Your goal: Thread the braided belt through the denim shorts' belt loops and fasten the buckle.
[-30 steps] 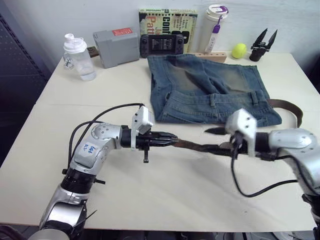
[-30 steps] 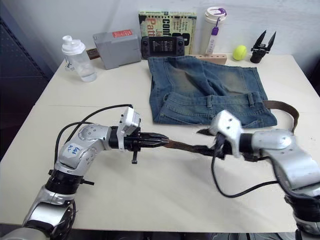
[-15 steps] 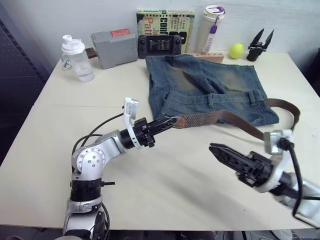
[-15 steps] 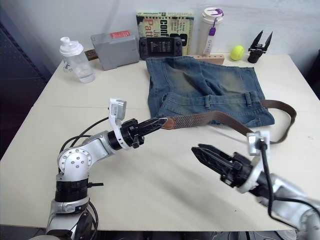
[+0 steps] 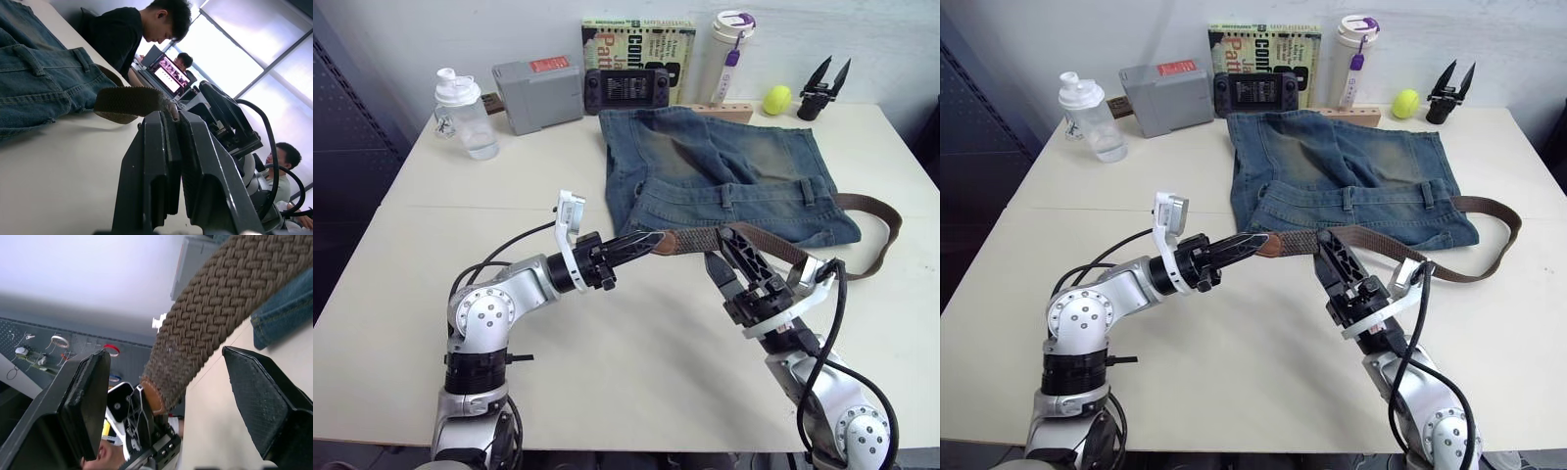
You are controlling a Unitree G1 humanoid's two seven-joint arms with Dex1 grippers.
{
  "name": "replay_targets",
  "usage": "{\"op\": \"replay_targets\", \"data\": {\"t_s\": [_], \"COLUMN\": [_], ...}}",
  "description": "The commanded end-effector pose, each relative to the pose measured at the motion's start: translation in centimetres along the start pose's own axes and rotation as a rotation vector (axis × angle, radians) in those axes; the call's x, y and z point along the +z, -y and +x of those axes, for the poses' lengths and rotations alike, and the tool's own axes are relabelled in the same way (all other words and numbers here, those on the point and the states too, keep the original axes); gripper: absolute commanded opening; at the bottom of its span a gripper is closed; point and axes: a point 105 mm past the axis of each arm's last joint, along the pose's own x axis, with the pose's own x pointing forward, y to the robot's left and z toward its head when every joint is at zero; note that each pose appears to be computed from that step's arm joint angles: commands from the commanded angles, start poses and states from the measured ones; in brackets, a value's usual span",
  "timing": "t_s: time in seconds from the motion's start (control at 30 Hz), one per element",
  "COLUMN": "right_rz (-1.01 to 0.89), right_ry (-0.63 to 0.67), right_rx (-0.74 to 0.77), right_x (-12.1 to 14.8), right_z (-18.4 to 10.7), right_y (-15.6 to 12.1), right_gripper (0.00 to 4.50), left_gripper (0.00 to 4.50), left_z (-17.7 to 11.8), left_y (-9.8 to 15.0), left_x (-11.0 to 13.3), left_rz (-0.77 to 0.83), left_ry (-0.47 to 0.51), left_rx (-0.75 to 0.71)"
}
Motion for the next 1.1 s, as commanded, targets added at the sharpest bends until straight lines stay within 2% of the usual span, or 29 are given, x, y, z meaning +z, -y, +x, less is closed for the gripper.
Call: {"op": "replay_targets", "data": {"t_s": [0.03,0.3,0.33,0.4,0.43,0.5,0.53,0.6,0.8,0.83,0.87,0.9,1.0,1.1], "right_rz": [-0.007,0.006,0.009,0.010,0.010,0.008,0.008,0.008,0.004,0.005,0.003,-0.008,-0.022,-0.053], "right_ry": [0.029,0.062,0.065,0.064,0.063,0.061,0.063,0.068,0.100,0.116,0.133,0.150,0.226,0.307], "right_rx": [0.020,0.021,0.024,0.017,0.016,0.028,0.031,0.027,0.057,0.058,0.057,0.057,0.051,0.037], "right_x": [0.3,0.6,0.6,0.5,0.5,0.5,0.5,0.6,1.3,1.6,2.0,2.4,4.4,6.7], "right_z": [0.3,0.3,0.3,0.3,0.4,0.4,0.4,0.4,0.2,0.1,0.0,-0.2,-1.0,-2.3], "right_y": [-0.2,0.0,0.0,0.2,0.2,0.1,0.1,0.2,-0.2,-0.2,-0.1,-0.1,0.0,0.0], "right_gripper": [3.93,3.93,3.43,2.86,2.26,1.49,0.89,0.05,0.05,0.00,0.00,0.00,0.00,0.00], "left_gripper": [0.00,0.00,0.00,0.00,0.00,0.00,0.00,0.00,0.00,0.86,1.00,1.35,2.77,4.15], "left_z": [0.5,0.3,0.2,0.2,0.1,0.1,0.1,0.2,0.4,0.5,0.5,0.6,0.6,0.9], "left_y": [1.3,1.1,1.1,1.1,1.1,1.1,1.0,0.9,0.0,0.1,0.2,0.1,-0.8,-2.4], "left_x": [0.5,0.6,0.6,0.6,0.5,0.4,0.3,0.2,-0.8,-0.9,-1.0,-1.0,-0.8,-0.7], "left_rz": [0.031,0.034,0.034,0.031,0.031,0.032,0.036,0.037,0.099,0.113,0.133,0.161,0.248,0.457], "left_ry": [-0.003,-0.005,-0.006,-0.009,-0.013,-0.020,-0.025,-0.032,-0.110,-0.124,-0.139,-0.151,-0.172,-0.236], "left_rx": [-0.062,-0.054,-0.053,-0.051,-0.049,-0.048,-0.044,-0.038,0.022,0.015,0.006,0.016,0.046,0.084]}}
